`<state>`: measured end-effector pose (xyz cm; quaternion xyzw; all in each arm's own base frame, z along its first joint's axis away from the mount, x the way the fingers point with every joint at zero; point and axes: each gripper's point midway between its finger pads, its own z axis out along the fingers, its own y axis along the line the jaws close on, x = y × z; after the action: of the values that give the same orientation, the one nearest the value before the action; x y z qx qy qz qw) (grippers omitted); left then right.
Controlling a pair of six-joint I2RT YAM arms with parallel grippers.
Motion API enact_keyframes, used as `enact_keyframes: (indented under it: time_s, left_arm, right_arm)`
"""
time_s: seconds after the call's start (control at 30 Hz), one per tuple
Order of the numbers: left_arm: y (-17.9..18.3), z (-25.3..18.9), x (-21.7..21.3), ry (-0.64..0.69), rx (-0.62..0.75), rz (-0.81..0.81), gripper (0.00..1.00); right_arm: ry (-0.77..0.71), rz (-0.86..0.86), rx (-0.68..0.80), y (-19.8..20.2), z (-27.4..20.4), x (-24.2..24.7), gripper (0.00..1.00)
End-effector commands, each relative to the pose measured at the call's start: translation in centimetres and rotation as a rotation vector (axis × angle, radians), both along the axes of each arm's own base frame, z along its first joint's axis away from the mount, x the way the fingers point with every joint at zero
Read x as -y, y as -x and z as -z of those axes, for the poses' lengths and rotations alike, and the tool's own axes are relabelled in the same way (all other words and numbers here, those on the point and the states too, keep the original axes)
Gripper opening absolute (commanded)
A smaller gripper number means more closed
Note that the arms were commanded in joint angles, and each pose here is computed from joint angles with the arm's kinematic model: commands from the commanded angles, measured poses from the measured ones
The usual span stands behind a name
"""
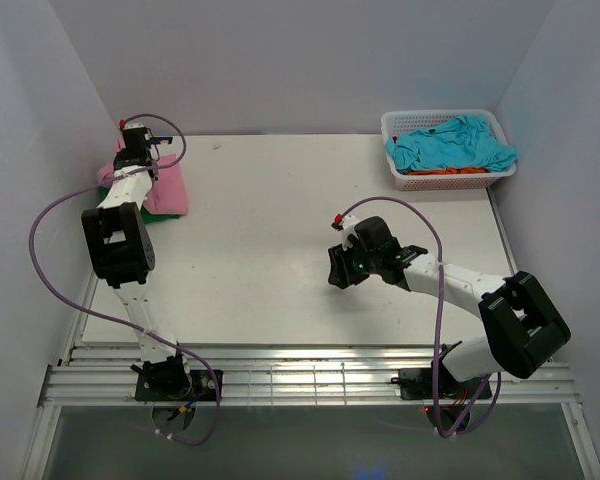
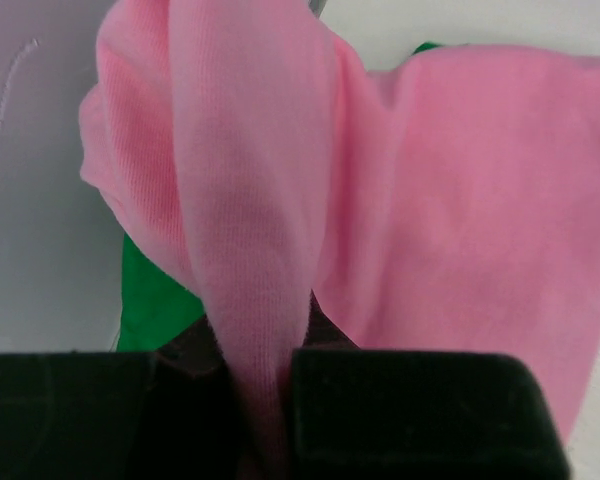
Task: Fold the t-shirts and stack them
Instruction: Neatly place the folded tshirt to the corner, then reset both grippers
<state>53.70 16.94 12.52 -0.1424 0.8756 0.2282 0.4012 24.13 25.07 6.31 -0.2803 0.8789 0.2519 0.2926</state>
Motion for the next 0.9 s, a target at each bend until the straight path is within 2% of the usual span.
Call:
enact_keyframes:
  time_s: [0.0, 0.33, 0.43, 0.47, 0.53, 0.57, 0.7, 0.73, 0.83, 0.87]
  left_arm:
    - [0.6, -0.9, -2.2, -0.044, 0.041, -0.101, 0.00]
    - [0.9, -2.2, -6.0, -0.099, 0.083, -0.235, 0.00]
    - [1.5, -2.5, -7.1, -0.143, 0.069, -0.297, 0.07]
    - [1.8, -2.7, -7.3, -0.152, 0.077, -0.334, 0.38]
    - [2.9, -3.6, -8.1, -0.181, 0.097, -0.419, 0.61]
    - [3.1, -4.2, -8.0, -0.179, 0.117, -0.431, 0.98]
    - [4.2, -9.6, -7.7, -0.190, 0.245, -0.491, 0.98]
    - [4.8, -12.9, -7.1, -0.204, 0.309, -0.500, 0.98]
    - [7.3, -19.2, -7.1, -0.299, 0.451, -0.568, 0.98]
    - [9.4, -22.9, -6.9, -0.325, 0.548, -0.606, 0.98]
  right_arm:
    - [-0.022, -0.018, 0.032, 0.0, -0.7, -0.1, 0.53]
    - [-0.010, -0.019, 0.016, 0.2, -0.1, 0.1, 0.53]
    - [-0.002, -0.020, 0.007, 0.3, 0.3, 0.2, 0.53]
    - [0.002, -0.021, 0.003, 0.3, 0.4, 0.2, 0.53]
    - [0.004, -0.022, -0.001, 0.4, 0.6, 0.2, 0.53]
    - [0.002, -0.021, 0.001, 0.3, 0.5, 0.2, 0.53]
    - [-0.010, -0.013, 0.023, 0.0, -0.2, 0.1, 0.53]
    - [-0.015, -0.011, 0.033, -0.1, -0.5, 0.0, 0.53]
    - [-0.023, 0.003, 0.052, -0.4, -1.2, 0.1, 0.54]
    - [-0.020, 0.017, 0.058, -0.7, -1.5, 0.1, 0.54]
